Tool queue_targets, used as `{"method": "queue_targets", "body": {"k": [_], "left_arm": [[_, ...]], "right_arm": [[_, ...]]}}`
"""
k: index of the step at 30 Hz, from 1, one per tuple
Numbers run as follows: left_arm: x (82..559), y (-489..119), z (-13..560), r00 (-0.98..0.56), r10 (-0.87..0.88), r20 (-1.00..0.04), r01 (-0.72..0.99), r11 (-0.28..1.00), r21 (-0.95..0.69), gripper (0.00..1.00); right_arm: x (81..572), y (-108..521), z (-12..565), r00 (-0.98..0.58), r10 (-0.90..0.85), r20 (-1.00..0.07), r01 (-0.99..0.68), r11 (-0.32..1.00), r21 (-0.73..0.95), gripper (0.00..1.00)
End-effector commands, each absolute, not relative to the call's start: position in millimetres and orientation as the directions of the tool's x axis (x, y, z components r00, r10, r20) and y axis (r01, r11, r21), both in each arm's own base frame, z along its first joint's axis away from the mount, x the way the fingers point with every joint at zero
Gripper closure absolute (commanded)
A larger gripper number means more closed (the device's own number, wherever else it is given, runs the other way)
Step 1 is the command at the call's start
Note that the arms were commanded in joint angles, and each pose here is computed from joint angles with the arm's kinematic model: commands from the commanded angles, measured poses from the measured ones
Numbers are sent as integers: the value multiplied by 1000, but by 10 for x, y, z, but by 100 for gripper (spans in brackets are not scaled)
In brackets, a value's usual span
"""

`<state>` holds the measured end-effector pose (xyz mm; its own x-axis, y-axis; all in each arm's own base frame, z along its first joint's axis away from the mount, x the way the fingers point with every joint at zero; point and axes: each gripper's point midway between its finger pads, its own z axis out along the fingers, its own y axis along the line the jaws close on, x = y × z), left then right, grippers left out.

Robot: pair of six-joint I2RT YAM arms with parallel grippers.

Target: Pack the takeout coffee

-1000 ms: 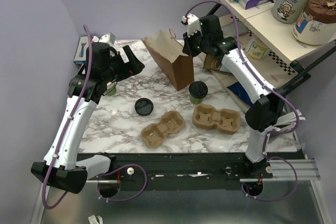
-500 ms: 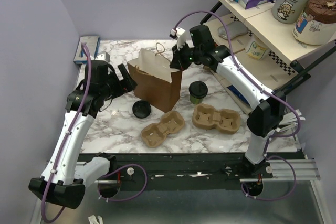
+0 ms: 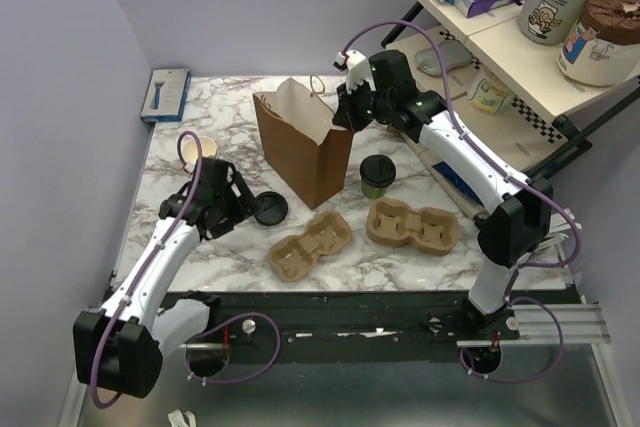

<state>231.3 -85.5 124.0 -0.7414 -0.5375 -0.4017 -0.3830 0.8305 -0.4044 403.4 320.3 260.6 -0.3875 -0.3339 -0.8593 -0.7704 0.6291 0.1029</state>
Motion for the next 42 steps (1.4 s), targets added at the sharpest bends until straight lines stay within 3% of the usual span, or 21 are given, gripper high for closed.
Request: {"method": "queue_targets", "body": {"k": [1, 10, 14, 19, 26, 33, 38, 42], "left_arm": [[2581, -850, 1001, -659, -635, -404, -464, 765, -447, 15], [2744, -928, 507, -683, -632, -366, -478, 766, -430, 33], [2838, -874, 413, -660, -642, -390, -499, 763, -412, 49], [2822, -821, 295, -685, -618, -385, -510, 785, -352, 55], [2709, -633, 276, -692, -612, -383, -574, 788, -222, 81], [2619, -309, 204, -630, -671, -392, -678, 721, -144, 94], [2503, 67, 134, -555, -750, -360, -777, 622, -97, 94], [2361, 588, 177, -405, -828, -388, -883, 465, -69, 93]], "right_arm": [[3974, 3103, 2595, -401, -331, -854, -751, 653, 99, 96], [3856, 3064, 2500, -429, -337, -838, -751, 648, 124, 96], [3841, 3030, 2457, -434, -333, -837, -742, 659, 122, 96], [3829, 3002, 2466, -437, -331, -836, -735, 668, 119, 96], [3823, 2997, 2468, -440, -328, -836, -732, 670, 122, 96], [3840, 2964, 2471, -438, -330, -837, -724, 681, 110, 96], [3831, 2935, 2486, -434, -331, -838, -720, 687, 101, 96], [3835, 2911, 2446, -437, -343, -831, -717, 692, 91, 96]]}}
